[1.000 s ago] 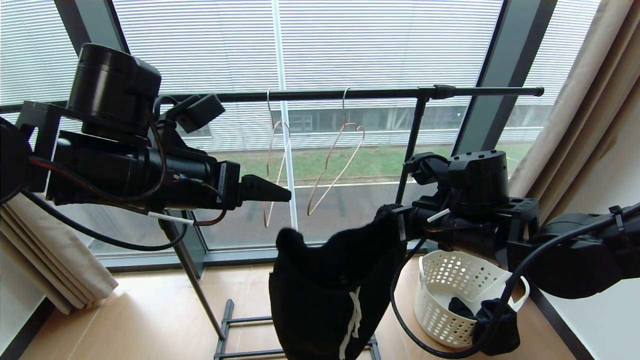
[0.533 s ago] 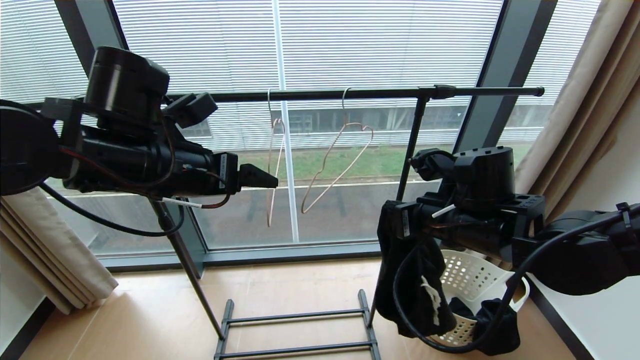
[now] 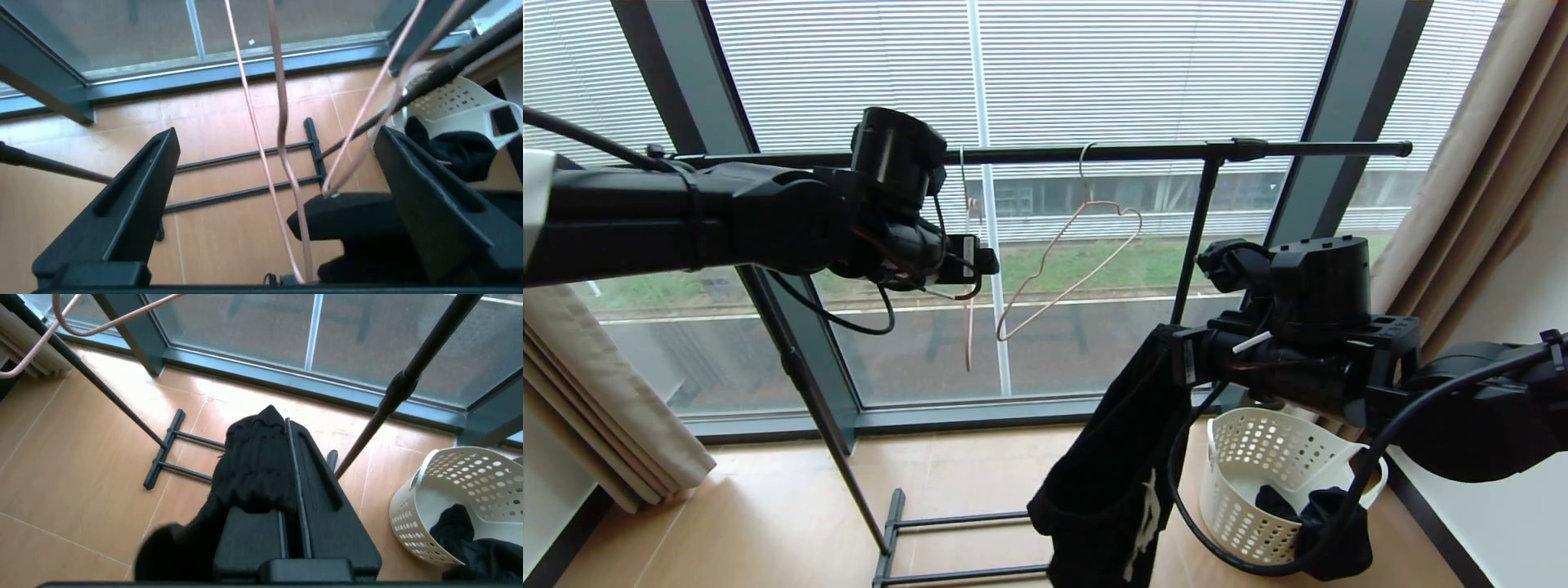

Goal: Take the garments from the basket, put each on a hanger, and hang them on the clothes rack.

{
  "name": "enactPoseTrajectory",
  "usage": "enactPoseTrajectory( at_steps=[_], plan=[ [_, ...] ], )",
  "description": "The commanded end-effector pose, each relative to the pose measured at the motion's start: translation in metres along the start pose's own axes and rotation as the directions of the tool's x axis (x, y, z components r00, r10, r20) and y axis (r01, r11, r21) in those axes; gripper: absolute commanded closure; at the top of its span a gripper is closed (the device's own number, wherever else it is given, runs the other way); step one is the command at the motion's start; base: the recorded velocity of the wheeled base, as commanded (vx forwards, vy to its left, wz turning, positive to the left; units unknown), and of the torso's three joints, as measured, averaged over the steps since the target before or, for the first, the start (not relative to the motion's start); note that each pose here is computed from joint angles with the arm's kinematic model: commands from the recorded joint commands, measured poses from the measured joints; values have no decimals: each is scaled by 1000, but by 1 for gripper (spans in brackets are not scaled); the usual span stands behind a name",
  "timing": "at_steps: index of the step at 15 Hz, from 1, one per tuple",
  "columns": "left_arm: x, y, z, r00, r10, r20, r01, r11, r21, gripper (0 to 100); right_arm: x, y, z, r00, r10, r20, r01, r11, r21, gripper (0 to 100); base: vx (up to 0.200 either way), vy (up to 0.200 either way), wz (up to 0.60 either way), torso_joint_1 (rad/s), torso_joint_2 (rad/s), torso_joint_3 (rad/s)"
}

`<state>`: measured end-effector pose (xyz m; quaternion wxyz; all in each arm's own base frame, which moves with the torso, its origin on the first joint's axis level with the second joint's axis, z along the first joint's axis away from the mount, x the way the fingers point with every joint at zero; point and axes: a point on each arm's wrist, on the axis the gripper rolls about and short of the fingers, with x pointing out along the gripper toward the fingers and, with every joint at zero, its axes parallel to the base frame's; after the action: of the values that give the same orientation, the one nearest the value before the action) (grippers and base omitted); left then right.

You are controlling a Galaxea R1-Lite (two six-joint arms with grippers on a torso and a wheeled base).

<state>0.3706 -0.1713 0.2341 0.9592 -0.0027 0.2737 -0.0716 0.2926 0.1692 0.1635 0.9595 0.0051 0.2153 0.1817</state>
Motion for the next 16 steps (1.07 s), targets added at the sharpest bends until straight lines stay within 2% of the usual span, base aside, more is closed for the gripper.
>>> enactPoseTrajectory(
  at_steps=[1,9,16],
  plan=[
    [34,-8,-8,998,55,-21,-55,998,11,0,-1,0,1,1000,1,2,-1,1000,0,100,0,0,0,0,0,0],
    [43,-8,-15,984,178,-17,-178,984,22,0,1,0,-2,1000,-1,-7,1,1000,-2,100,0,0,0,0,0,0],
    [45,-10,-15,983,182,-11,-182,983,11,0,2,0,-2,1000,-1,-8,1,1000,-2,100,0,0,0,0,0,0]
  ],
)
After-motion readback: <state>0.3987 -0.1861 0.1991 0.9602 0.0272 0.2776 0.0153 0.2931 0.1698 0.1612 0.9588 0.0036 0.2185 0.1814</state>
